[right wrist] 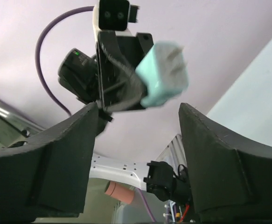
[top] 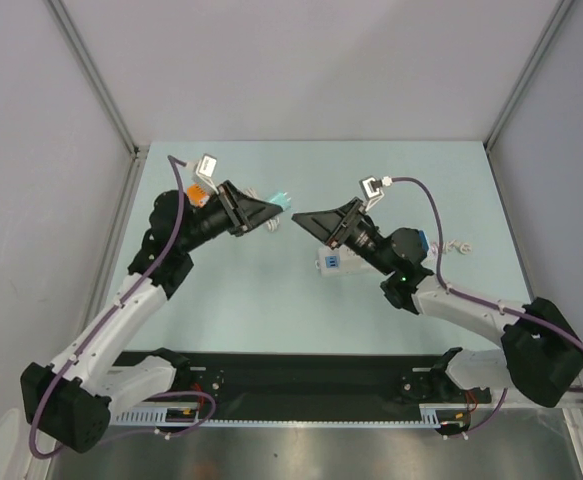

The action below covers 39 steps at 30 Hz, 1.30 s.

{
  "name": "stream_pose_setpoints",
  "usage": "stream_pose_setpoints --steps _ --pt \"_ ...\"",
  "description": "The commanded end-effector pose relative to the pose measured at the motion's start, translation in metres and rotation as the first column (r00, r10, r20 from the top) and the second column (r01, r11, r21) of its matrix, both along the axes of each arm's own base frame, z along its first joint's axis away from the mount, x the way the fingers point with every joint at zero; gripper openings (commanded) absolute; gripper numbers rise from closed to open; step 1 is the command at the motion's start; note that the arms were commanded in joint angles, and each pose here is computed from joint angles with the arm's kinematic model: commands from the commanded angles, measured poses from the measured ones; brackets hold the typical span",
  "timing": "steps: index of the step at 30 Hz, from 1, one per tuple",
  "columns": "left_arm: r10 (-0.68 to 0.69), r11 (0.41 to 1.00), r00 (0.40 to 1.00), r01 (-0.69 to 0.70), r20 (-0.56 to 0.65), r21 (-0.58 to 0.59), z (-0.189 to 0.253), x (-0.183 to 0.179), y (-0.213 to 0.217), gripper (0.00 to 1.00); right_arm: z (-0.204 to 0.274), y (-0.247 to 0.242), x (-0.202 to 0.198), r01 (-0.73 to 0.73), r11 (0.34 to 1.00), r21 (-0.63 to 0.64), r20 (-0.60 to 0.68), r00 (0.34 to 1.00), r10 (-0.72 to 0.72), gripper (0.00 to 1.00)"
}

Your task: Insert the plug

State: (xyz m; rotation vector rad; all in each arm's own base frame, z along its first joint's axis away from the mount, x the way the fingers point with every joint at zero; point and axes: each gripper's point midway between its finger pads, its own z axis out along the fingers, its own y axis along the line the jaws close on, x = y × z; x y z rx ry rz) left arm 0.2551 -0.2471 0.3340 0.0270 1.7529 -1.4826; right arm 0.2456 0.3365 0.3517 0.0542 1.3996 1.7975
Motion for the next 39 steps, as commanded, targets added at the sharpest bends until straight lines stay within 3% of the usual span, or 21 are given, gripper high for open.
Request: stream_pose_setpoints --steps 1,7,9,13,16,17,19,22,25,31,34,39 --pt "0.285 0.923 0.948 -0.231 -0.143 0.307 -0.051 0.038 0.045 0.00 0.014 -0.031 -0.004 0.057 0.998 0.016 0.011 0.998 -0.058 0.77" --pt "0.428 0.812 0.879 -0.271 -0.211 0.517 -0.082 0.075 0.096 0.00 -0.008 -0.070 0.003 0.207 0.966 -0.154 -0.027 0.977 -0.213 0.88" --pt "0.468 0.761 0.871 -0.313 -0.147 0.568 -0.067 0.089 0.107 0.00 -0.010 -0.081 0.000 0.240 0.950 -0.197 -0.033 0.967 -0.252 0.89" --pt "0.692 0.595 0.709 -0.452 -0.137 0.665 -0.071 0.117 0.145 0.00 -0.009 -0.096 -0.004 0.286 0.925 -0.250 -0.005 0.955 -0.297 0.90" --pt "0.780 0.539 0.588 -0.452 -0.217 0.711 -0.085 0.133 0.162 0.00 -0.008 -0.107 -0.004 0.323 0.903 -0.284 0.023 0.943 -0.331 0.90" --pt "0.802 0.541 0.541 -0.478 -0.253 0.692 -0.074 0.146 0.172 0.00 -0.007 -0.110 -0.003 0.336 0.896 -0.291 0.030 0.939 -0.342 0.90" --pt "0.814 0.534 0.458 -0.349 -0.357 0.770 -0.114 0.151 0.180 0.00 -0.010 -0.116 -0.002 0.350 0.881 -0.317 0.042 0.934 -0.356 0.91" --pt "0.822 0.516 0.399 -0.216 -0.407 0.829 -0.141 0.169 0.189 0.00 -0.011 -0.121 -0.002 0.362 0.869 -0.337 0.050 0.929 -0.367 0.91" --pt "0.837 0.487 0.371 -0.173 -0.402 0.856 -0.156 0.187 0.194 0.00 -0.012 -0.123 -0.001 0.370 0.859 -0.354 0.058 0.925 -0.375 0.91" --pt "0.842 0.509 0.301 -0.170 -0.447 0.844 -0.183 0.201 0.193 0.00 -0.021 -0.127 0.004 0.386 0.828 -0.407 0.057 0.915 -0.398 1.00" --pt "0.830 0.532 0.291 -0.155 -0.476 0.833 -0.193 0.206 0.193 0.01 -0.025 -0.129 0.005 0.390 0.817 -0.426 0.046 0.911 -0.410 1.00" --pt "0.838 0.533 0.221 -0.137 -0.499 0.835 -0.216 0.206 0.199 0.00 -0.030 -0.132 0.008 0.397 0.803 -0.444 0.042 0.905 -0.424 1.00"
